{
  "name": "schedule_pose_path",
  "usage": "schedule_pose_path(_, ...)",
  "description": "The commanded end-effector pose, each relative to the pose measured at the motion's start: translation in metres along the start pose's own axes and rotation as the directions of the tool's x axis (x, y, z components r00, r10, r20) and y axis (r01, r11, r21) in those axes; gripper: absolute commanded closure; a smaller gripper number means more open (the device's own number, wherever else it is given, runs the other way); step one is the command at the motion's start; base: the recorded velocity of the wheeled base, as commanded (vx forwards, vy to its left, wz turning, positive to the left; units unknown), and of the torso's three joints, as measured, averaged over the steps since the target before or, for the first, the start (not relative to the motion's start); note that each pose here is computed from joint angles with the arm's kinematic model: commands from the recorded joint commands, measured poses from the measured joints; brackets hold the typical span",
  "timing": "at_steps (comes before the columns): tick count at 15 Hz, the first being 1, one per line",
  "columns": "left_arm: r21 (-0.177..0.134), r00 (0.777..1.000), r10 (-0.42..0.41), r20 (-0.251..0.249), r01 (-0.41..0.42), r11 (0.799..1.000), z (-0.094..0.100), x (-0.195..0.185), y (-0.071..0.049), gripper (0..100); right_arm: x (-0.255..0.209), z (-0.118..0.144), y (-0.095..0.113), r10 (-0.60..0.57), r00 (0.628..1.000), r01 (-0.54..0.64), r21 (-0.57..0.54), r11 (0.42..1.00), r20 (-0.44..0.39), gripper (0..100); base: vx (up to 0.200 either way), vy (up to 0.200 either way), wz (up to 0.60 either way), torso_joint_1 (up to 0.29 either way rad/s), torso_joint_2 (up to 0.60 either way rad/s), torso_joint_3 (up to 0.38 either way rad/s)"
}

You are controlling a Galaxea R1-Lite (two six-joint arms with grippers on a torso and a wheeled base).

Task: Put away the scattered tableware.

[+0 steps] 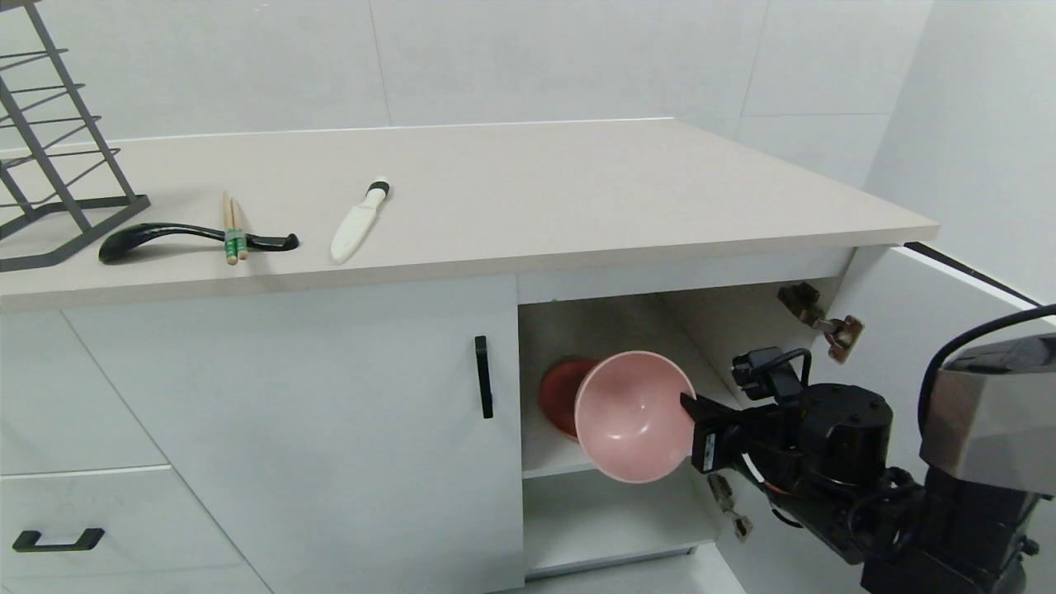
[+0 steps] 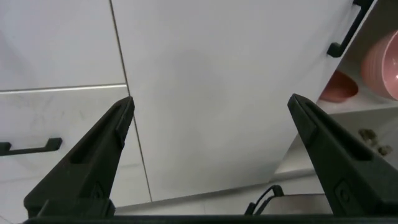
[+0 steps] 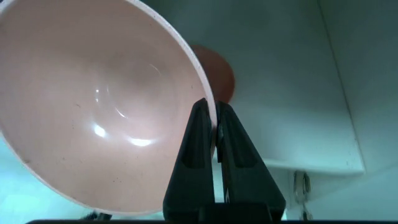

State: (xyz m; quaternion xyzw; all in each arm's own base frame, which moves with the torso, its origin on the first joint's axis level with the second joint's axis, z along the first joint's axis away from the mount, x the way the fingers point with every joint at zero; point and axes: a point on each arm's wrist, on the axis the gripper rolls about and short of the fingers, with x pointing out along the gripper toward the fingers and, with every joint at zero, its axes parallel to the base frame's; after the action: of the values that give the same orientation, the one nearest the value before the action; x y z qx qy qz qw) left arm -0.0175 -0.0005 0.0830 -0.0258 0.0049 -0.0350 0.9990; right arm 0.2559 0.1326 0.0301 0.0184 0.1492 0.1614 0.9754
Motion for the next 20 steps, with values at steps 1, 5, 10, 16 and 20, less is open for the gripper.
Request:
schedule_pose_path(1, 0.022, 0.998, 0.006, 0.056, -0.007, 1.000, 0.001, -0.003, -0.001, 0, 0.020, -0.001, -0.011, -0.033, 0.999, 0.033, 0.013, 0.999, 0.020, 100, 0.000, 0.000, 0.00, 0.000, 0.00, 0.000)
schedule_pose_path(5, 0.031, 0.999, 0.000, 0.053, -0.002, 1.000, 0.000, -0.003, -0.001, 0, 0.045, -0.012, -0.031, -0.024, 1.000, 0.024, -0.031, 0.999, 0.008, 100, 0.000, 0.000, 0.00, 0.000, 0.00, 0.000)
schedule_pose_path(10, 0.121, 0.997, -0.064, 0.034, 0.059, 0.991, -0.003, -0.004, -0.002, 0, 0.070, -0.009, -0.032, 0.022, 0.999, -0.021, -0.030, 0.999, 0.034, 100, 0.000, 0.000, 0.00, 0.000, 0.00, 0.000)
schedule_pose_path(16, 0.154, 0.992, -0.126, 0.026, 0.120, 0.981, -0.003, -0.004, -0.004, 0, 0.081, -0.006, -0.031, 0.036, 0.999, -0.036, -0.031, 0.999, 0.025, 100, 0.000, 0.000, 0.00, 0.000, 0.00, 0.000)
schedule_pose_path(20, 0.136, 0.992, -0.119, 0.041, 0.112, 0.984, -0.004, -0.005, -0.004, 0, 0.099, -0.008, -0.036, 0.023, 1.000, -0.023, -0.027, 0.999, 0.005, 100, 0.000, 0.000, 0.00, 0.000, 0.00, 0.000)
